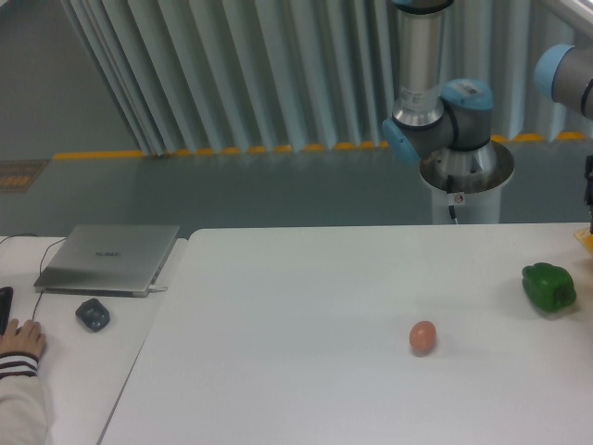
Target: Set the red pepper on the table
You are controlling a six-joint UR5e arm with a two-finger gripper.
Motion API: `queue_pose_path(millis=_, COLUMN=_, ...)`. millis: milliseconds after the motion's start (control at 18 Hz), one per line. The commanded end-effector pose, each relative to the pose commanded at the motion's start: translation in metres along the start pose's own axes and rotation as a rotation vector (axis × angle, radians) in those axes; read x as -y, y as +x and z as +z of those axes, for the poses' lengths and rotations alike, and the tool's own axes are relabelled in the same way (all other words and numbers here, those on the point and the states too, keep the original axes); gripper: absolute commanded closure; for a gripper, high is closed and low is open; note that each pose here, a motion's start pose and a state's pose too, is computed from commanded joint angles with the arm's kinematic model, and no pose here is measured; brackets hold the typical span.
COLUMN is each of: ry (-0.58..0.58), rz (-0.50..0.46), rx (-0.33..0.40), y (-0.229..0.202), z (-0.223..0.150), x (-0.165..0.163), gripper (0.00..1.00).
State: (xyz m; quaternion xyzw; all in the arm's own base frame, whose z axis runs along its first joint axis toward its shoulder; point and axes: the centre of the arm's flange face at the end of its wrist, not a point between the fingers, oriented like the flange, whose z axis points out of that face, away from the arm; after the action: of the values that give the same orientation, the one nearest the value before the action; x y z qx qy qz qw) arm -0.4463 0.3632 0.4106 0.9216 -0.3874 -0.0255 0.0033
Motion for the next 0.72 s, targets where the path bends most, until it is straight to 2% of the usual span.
queue_pose_path(millis=167, ry=0.003, rz=0.003, rx=0.004, y=0.0, z=-0.002, x=0.001, gripper=0.0)
queue_pose_path(millis=389, ry=0.089, rz=0.007, rx=0.017, y=-0.001, z=0.007, x=0.015, gripper=0.0)
queue_pose_path(millis=667, ry=0.061, rz=0.018, rx=0.003, y=-0.002, z=0.013, x=0.006, gripper=0.0)
queue_pose_path(millis=722, ry=0.024, rz=0.067, rx=-0.01, y=-0.001, z=0.013, x=0.003, gripper=0.0)
